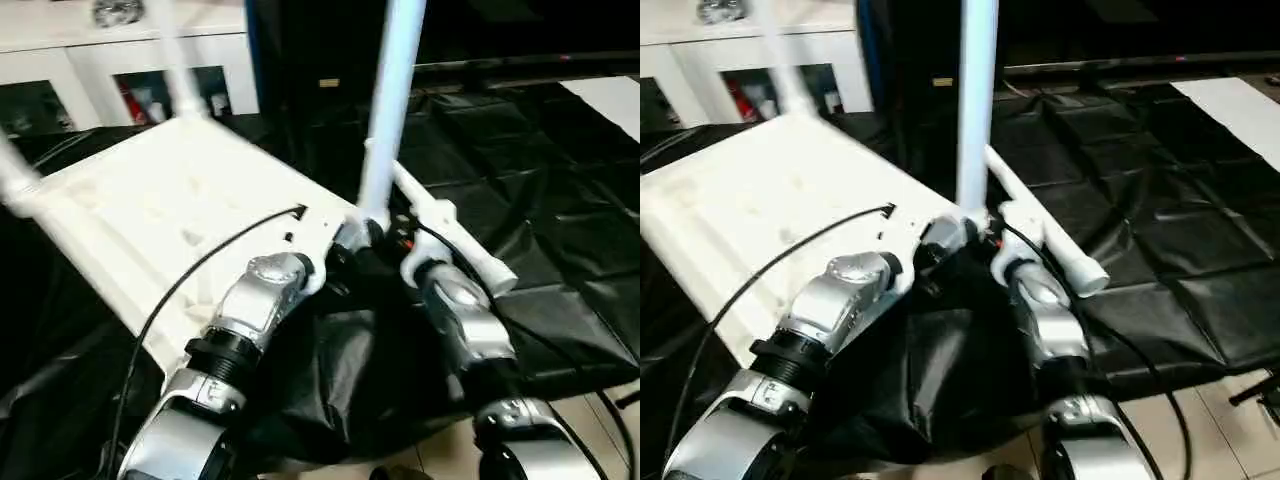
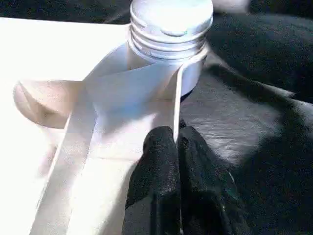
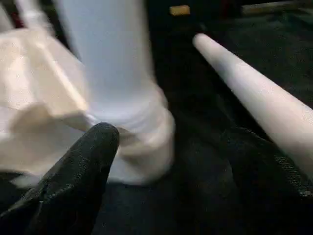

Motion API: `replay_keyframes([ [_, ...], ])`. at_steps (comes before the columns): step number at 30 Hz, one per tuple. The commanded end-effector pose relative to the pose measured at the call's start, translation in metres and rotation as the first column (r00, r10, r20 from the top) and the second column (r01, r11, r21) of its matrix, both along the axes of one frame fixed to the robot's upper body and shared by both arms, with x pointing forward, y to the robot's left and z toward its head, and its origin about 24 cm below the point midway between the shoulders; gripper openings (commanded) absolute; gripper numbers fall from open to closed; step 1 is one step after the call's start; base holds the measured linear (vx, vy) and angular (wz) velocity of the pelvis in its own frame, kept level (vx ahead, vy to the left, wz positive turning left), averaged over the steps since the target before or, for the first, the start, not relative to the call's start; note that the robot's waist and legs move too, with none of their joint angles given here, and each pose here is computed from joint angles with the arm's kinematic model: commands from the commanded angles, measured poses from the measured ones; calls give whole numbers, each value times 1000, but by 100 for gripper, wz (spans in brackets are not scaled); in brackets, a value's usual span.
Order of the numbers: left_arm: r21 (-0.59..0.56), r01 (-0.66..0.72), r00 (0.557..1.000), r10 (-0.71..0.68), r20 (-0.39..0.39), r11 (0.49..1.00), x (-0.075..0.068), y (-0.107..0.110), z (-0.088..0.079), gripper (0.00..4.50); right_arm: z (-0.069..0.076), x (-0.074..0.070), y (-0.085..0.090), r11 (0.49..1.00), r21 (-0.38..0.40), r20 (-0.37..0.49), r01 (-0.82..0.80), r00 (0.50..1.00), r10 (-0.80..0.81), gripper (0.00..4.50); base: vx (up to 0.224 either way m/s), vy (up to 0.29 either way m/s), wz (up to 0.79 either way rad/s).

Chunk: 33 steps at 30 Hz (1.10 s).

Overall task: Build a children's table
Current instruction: Rotate leg to tighten

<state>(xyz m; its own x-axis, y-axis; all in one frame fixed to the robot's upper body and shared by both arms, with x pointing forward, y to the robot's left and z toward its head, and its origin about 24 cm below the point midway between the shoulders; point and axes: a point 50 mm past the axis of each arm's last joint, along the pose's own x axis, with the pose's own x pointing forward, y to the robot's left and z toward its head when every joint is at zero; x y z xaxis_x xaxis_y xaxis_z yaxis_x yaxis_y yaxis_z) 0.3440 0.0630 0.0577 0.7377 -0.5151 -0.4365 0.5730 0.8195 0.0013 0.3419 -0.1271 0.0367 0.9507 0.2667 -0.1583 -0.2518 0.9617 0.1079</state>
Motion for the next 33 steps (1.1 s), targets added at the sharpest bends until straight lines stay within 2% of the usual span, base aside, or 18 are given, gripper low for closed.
replay_keyframes([
  [1,-13,-84,996,84,29,996,9,8,12,0,4,0,0,1000,8,9,19,1000,-19,380,0,0,0],
  [8,-17,-122,992,123,43,992,14,9,14,0,3,-3,4,1000,-12,-18,7,1000,-7,380,0,0,0],
  [9,-52,-112,990,116,84,992,16,7,19,0,2,-3,5,1000,-22,-25,-4,1000,4,380,0,0,0],
  [11,-60,-109,989,114,93,992,16,6,21,44,2,-4,6,1000,-24,-26,-5,1000,4,388,0,0,0],
  [12,-89,-97,988,107,113,991,18,7,26,44,2,-4,6,999,-30,-32,-11,999,10,388,0,0,0],
  [13,-147,-51,983,75,166,988,22,9,40,44,-1,-4,9,999,-42,-52,-33,998,31,388,0,0,0],
  [16,-143,-35,974,66,217,989,24,11,48,66,-2,-5,11,998,-49,-62,-46,997,43,388,0,0,0],
  [19,-94,-104,959,125,255,990,29,27,54,66,-6,-6,15,991,-88,-98,-97,991,89,388,0,0,0],
  [20,-54,-165,943,174,283,985,31,44,58,66,-8,-7,19,987,-102,-121,-126,986,113,388,0,0,0],
  [21,-54,-165,943,174,283,985,31,44,58,66,-8,-7,19,987,-102,-121,-126,986,113,388,0,0,0],
  [24,-14,-323,888,308,340,946,29,92,67,66,-6,-6,27,985,-93,-125,-147,983,135,388,0,0,0],
  [26,-6,-373,866,351,356,928,27,108,69,66,-6,-6,29,984,-88,-123,-156,982,145,388,0,0,0],
  [27,39,-466,820,415,394,884,20,138,71,66,-5,-6,33,981,-85,-119,-175,979,164,388,0,0,0],
  [28,63,-504,799,437,413,861,17,151,72,66,-4,-6,35,979,-86,-119,-183,978,172,388,0,0,0],
  [29,67,-510,796,441,415,858,16,153,72,66,-4,-6,35,979,-86,-119,-184,978,173,388,0,0,0],
  [30,155,-618,738,501,453,771,2,193,71,66,-3,-5,40,976,-89,-120,-201,974,190,388,0,0,0],
  [32,248,-697,690,536,486,673,-16,229,67,66,-3,-4,44,973,-88,-124,-212,972,200,388,0,0,0],
  [33,267,-709,682,539,494,652,-19,235,67,66,-3,-4,45,973,-88,-126,-213,971,202,388,0,0,0],
])
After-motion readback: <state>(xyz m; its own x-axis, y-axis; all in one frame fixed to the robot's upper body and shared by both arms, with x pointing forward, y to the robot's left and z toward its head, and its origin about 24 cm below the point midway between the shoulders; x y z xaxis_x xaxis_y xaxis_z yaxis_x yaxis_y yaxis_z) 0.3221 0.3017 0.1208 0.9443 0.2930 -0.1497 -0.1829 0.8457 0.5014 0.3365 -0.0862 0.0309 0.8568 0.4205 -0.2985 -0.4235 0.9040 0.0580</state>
